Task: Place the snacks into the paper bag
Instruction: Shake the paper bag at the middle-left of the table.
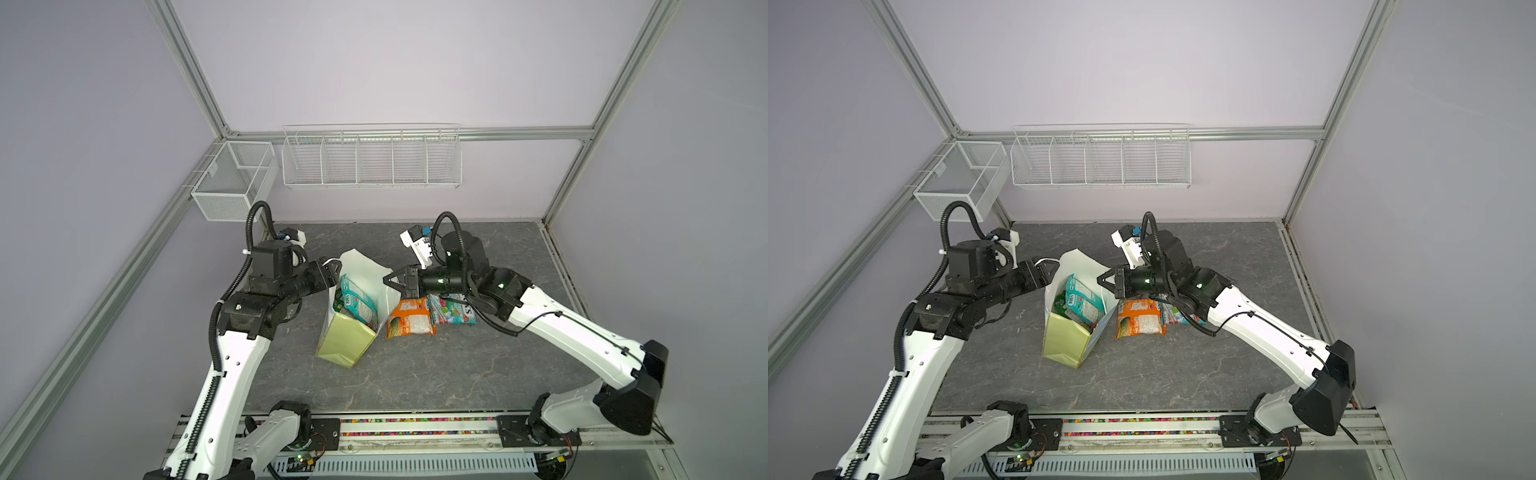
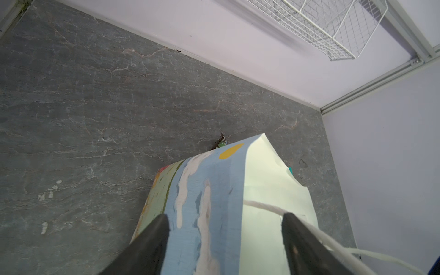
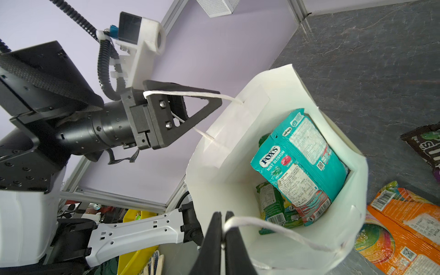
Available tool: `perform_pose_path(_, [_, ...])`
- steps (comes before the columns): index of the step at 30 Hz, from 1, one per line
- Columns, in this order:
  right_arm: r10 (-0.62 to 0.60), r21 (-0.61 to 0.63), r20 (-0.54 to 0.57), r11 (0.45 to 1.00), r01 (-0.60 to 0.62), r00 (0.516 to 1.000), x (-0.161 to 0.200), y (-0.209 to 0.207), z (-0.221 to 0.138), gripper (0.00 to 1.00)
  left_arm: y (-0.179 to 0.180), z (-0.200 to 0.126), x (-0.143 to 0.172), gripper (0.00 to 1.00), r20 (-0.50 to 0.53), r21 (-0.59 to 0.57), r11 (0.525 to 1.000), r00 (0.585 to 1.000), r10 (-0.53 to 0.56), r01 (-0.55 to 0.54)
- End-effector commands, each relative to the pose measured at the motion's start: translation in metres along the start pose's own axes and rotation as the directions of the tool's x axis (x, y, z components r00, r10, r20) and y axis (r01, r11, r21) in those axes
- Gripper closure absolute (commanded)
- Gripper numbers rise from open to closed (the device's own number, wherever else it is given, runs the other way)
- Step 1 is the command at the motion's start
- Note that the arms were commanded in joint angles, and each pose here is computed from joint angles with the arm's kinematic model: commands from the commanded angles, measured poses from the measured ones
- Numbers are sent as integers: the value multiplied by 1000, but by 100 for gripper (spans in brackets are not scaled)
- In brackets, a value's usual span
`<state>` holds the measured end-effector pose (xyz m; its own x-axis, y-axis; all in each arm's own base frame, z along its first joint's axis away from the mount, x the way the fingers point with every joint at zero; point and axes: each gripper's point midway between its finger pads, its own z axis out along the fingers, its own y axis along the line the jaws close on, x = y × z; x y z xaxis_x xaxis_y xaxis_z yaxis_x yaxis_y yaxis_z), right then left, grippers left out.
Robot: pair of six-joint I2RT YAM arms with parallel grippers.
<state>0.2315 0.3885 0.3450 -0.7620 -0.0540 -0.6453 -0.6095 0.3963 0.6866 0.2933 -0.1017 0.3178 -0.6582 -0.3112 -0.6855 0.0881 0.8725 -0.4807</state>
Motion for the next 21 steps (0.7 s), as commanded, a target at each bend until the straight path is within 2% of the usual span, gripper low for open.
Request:
perform_pose_path(1, [-37, -27, 56, 999, 39, 998, -17, 19, -13, 92, 0, -2, -4, 17, 3, -6, 1000, 1000, 16, -16])
perform_pose_path(5, [-35, -34, 51, 999, 37, 998, -17, 20, -10, 92, 7, 2, 4, 10, -18, -28, 999, 1000, 23, -24])
perform_pose_path(8, [-31, -37, 52, 999, 33, 998, -18, 20, -10, 92, 10, 3, 9, 13, -24, -35, 999, 999, 25, -26])
perform_pose_path(16, [-27, -43, 47, 999, 29, 999, -17, 21, -8, 93, 24, 13, 28, 35, -71, -68, 997, 997, 17, -22])
perform_pose_path(21, [-27, -43, 45, 999, 29, 999, -16, 20, -7, 93, 32, 12, 30, 55, -73, -107, 994, 997, 22, -30])
